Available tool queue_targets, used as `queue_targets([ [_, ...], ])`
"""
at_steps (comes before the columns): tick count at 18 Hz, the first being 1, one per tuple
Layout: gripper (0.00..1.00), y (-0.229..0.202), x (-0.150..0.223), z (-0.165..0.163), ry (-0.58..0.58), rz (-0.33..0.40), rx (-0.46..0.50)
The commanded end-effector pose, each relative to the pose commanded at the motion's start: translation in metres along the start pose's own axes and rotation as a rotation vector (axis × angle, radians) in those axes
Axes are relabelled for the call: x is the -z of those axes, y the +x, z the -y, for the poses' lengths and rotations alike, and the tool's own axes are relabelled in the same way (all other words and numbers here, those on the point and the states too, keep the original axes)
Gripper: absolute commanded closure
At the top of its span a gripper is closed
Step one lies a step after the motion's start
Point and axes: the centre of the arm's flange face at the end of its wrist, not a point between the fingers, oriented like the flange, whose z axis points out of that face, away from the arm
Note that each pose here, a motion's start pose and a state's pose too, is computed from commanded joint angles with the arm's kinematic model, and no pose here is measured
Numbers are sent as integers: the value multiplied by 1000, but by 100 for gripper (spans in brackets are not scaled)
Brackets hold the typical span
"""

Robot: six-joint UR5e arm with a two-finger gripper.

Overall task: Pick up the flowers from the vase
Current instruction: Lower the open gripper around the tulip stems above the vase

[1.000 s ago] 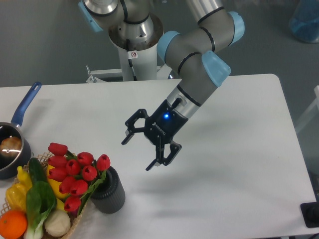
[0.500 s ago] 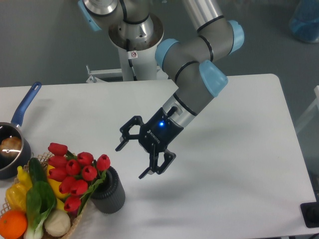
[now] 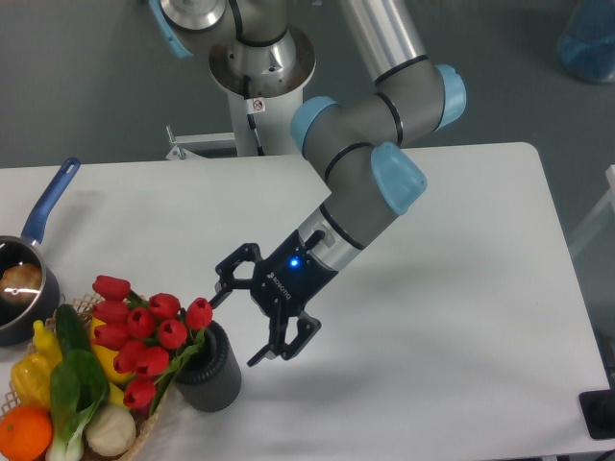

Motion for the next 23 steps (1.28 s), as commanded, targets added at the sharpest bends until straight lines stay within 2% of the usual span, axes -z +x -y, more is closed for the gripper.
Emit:
queue_targets([
  [7,0,5,-20,-1,-6,-32,-3],
  [10,4,2,-21,0,-6,-31,-6],
  [19,4,10,-33,10,-8,-49,-24],
  [21,9,11,-35,11,-10,-52,-27],
  [23,19,12,-36,11,-14,-52,-28],
])
